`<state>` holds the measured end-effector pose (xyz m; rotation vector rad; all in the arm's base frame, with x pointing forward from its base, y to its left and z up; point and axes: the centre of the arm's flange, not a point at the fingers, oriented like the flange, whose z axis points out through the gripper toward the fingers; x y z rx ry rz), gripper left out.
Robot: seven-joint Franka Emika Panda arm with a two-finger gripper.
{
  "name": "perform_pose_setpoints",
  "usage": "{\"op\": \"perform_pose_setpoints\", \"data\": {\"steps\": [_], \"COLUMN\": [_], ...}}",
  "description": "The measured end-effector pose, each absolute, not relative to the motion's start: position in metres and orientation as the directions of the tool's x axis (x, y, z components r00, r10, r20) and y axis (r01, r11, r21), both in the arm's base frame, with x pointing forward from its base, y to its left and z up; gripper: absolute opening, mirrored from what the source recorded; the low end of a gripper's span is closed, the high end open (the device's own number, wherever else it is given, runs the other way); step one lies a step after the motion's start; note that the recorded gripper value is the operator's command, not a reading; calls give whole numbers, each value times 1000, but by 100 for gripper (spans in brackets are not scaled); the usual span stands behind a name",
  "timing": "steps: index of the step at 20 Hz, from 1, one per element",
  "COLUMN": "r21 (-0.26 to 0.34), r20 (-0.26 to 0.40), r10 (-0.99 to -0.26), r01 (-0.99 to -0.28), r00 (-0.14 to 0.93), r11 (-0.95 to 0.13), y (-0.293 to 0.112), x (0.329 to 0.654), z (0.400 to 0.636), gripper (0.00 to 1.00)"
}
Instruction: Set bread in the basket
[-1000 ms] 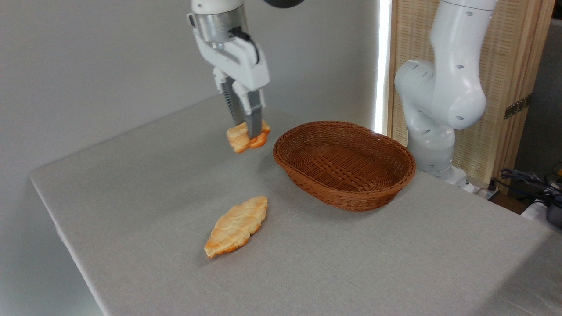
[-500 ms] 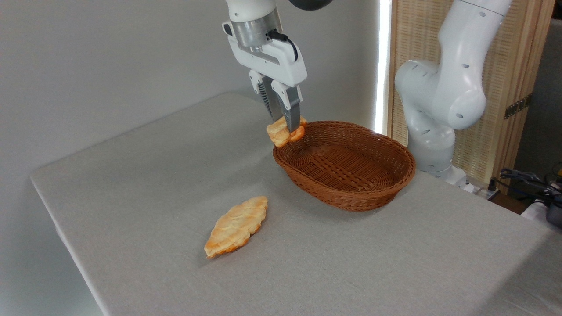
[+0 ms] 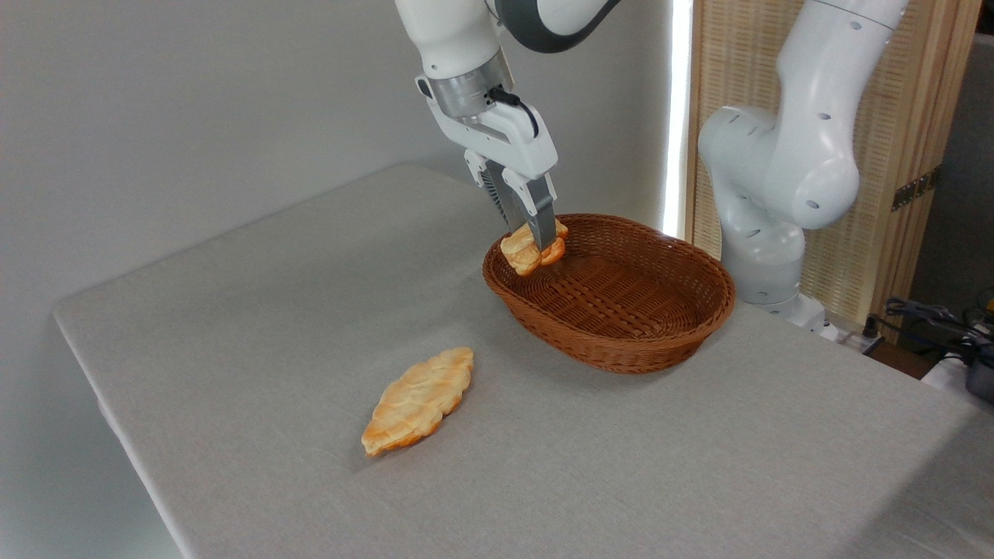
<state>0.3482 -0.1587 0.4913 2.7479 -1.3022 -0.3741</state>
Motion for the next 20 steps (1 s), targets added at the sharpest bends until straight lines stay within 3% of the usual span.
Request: {"op": "perform_pose_setpoints", "data": {"steps": [5, 11, 14, 20], "r21": [180, 177, 131, 23], "r20": [-225, -217, -122, 93], "r10": [-783, -782, -775, -701], "r01": [-765, -764, -764, -705], "r00": [580, 584, 620, 707], "r11": [-618, -620, -632, -709], "y": [-172, -173, -172, -146], "x": [347, 351, 372, 449], "z": [476, 477, 502, 550], "gripper": [100, 100, 100, 100]}}
